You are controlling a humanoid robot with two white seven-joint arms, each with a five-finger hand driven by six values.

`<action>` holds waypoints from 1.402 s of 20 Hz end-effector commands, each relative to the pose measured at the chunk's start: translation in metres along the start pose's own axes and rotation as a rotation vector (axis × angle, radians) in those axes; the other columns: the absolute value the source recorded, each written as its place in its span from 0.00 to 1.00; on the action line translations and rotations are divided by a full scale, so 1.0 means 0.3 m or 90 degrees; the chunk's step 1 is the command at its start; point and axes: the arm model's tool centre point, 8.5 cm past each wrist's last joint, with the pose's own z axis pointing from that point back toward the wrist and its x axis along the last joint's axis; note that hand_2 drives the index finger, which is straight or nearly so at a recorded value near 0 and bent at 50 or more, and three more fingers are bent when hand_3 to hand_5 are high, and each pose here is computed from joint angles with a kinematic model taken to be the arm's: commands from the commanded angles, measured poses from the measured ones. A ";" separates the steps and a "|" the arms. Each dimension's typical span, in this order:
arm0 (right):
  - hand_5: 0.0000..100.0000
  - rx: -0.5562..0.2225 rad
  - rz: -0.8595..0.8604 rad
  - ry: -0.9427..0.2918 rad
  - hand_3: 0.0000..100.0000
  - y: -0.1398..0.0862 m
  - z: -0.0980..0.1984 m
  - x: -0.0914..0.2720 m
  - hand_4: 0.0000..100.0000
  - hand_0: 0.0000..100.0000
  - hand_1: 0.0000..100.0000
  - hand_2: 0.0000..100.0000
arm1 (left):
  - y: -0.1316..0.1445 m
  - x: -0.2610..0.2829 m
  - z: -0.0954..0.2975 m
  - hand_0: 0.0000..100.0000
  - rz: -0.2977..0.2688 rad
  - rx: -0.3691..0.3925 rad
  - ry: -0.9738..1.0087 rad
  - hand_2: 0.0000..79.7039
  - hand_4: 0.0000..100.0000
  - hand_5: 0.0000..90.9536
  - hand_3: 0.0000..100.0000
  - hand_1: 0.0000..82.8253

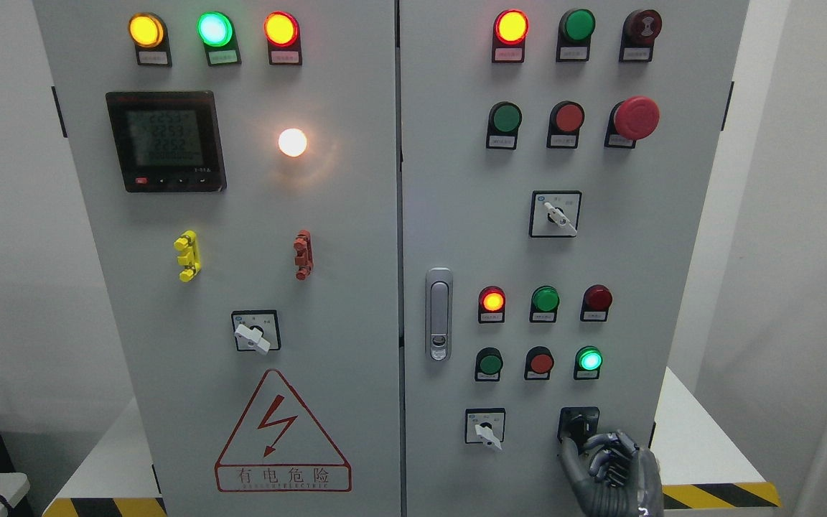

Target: Trip black knob to open circuit

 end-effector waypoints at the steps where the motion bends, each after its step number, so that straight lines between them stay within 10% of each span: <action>1: 0.99 0.010 0.002 -0.003 0.90 0.019 0.004 0.005 0.96 0.39 0.86 0.52 | -0.002 0.017 -0.002 0.12 -0.020 -0.003 -0.006 0.00 0.00 0.00 0.00 0.47; 28: 0.99 0.008 0.032 -0.031 0.89 0.011 0.006 0.020 0.95 0.39 0.87 0.52 | -0.002 0.017 -0.002 0.12 -0.020 -0.003 -0.006 0.00 0.00 0.00 0.00 0.47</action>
